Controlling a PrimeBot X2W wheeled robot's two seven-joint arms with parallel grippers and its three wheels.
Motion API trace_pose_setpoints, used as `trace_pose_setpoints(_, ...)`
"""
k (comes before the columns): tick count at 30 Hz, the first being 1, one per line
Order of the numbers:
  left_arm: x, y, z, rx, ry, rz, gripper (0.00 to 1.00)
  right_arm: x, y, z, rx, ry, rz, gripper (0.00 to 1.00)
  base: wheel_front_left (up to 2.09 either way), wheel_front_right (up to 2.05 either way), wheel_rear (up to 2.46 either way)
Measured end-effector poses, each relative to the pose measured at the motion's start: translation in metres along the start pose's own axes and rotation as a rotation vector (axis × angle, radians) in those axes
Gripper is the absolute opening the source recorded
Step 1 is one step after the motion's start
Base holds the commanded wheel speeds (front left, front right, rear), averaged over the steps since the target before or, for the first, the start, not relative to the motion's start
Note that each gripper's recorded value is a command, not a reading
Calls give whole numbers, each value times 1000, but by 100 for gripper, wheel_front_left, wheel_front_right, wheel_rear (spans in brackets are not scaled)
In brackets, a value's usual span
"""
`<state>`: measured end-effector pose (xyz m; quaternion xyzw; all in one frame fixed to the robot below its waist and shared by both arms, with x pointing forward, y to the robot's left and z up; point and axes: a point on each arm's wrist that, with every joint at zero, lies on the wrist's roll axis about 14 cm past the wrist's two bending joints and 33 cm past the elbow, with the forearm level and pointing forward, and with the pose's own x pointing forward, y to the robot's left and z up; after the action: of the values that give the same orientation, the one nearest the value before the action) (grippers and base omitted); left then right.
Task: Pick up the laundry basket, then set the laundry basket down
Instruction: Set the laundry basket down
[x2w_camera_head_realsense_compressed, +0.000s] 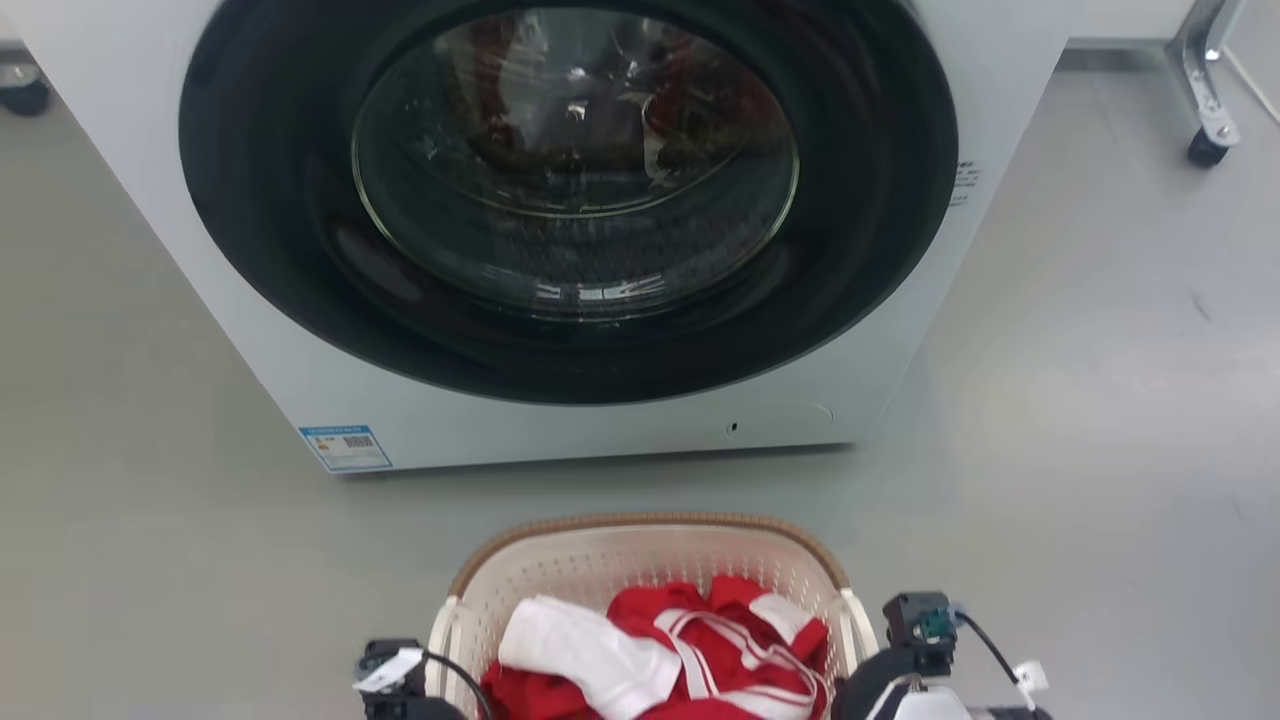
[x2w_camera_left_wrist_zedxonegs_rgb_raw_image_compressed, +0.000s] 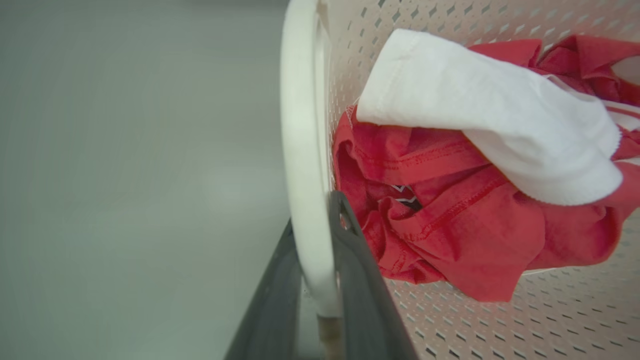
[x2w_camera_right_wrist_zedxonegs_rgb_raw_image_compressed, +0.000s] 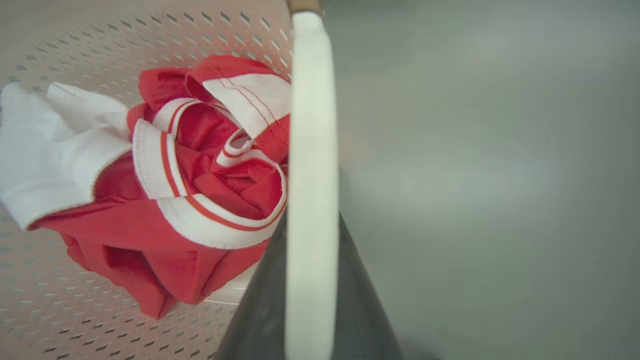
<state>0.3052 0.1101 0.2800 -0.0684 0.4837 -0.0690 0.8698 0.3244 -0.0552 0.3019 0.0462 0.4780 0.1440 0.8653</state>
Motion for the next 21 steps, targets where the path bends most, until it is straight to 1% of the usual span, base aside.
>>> trace_pose_setpoints(10, 27, 5, 35, -21, -37, 7, 0, 30, -15, 43, -55, -29, -25, 0, 0, 0, 0)
trace_pose_setpoints(21, 62, 14, 52, -27, -25, 24, 0, 73, -26, 58, -81, -15, -24, 0, 0, 0, 0)
